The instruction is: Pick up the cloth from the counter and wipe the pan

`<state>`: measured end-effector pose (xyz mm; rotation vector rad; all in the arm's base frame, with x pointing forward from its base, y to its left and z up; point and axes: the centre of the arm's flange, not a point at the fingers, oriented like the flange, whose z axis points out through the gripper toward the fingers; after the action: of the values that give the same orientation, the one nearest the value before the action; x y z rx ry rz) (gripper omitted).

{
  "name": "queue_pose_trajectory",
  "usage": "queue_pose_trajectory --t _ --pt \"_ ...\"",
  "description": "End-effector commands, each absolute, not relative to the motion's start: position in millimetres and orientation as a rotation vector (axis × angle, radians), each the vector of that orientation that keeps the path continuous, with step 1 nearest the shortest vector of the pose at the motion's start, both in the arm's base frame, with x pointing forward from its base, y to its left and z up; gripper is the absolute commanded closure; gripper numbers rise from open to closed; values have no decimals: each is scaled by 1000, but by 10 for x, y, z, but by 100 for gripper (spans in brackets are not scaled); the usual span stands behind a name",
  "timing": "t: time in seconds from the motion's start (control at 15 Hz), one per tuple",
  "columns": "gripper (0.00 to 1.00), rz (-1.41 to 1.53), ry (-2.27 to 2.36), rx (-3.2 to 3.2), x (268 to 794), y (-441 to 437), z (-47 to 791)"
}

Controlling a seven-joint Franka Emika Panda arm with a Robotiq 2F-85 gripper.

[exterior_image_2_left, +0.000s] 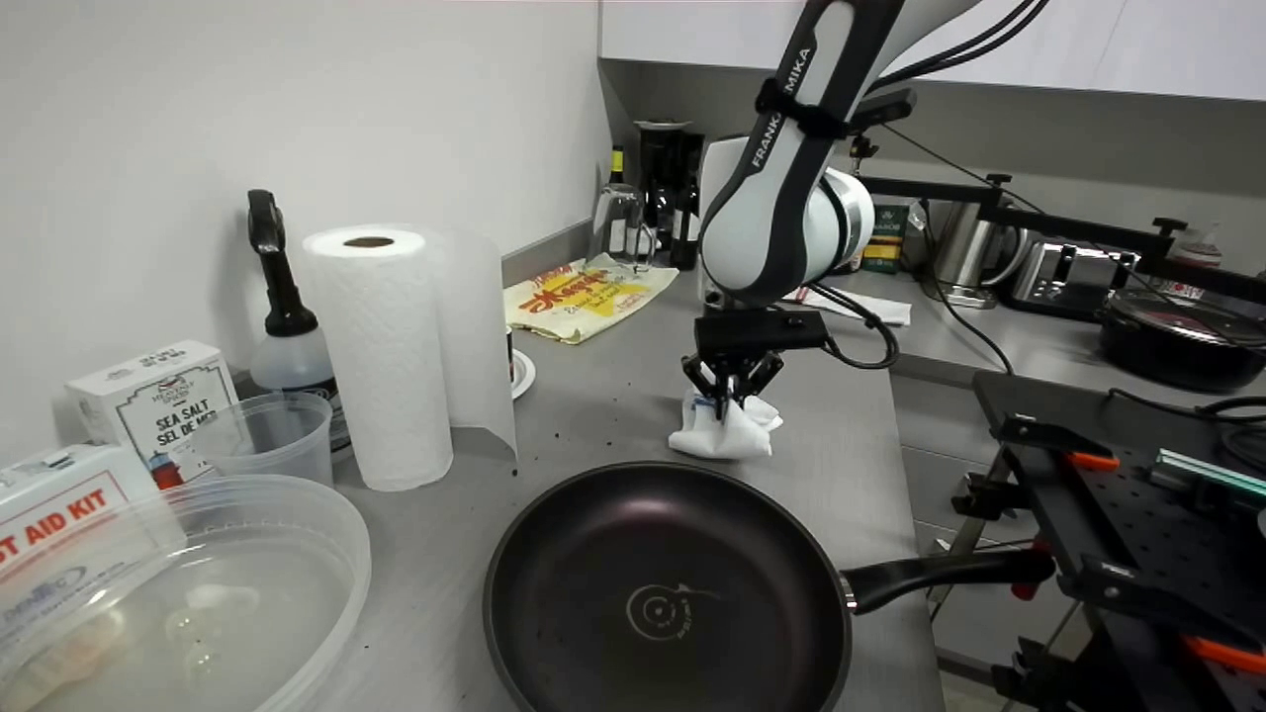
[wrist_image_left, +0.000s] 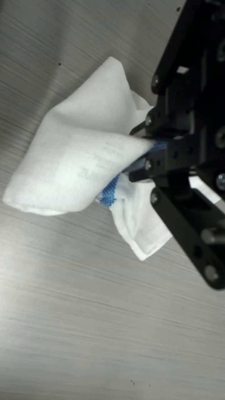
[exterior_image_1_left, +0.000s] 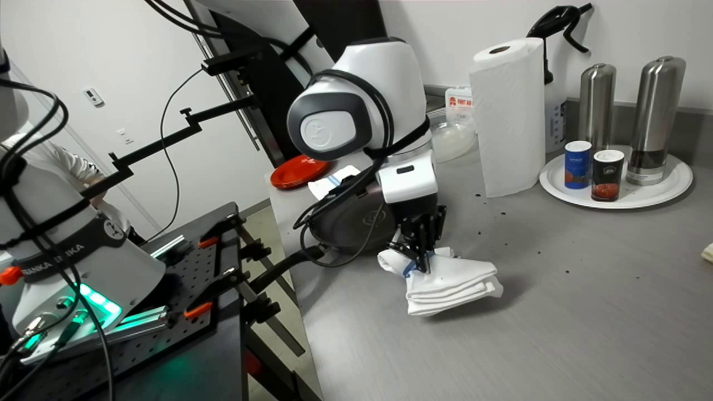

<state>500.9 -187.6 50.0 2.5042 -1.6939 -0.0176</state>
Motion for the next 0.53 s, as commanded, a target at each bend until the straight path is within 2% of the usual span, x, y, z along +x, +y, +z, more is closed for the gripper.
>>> queue_pose_trajectory --t 0.0,0.13,0.27,0.47 --pt "97 -15 -1730 2498 5069 -1868 412" --pt "97 -27 -1727 2501 5064 -1858 397" --pt "61 -52 -1704 2507 5044 -1827 420" --pt "42 -72 -1678 2536 4994 -1752 522"
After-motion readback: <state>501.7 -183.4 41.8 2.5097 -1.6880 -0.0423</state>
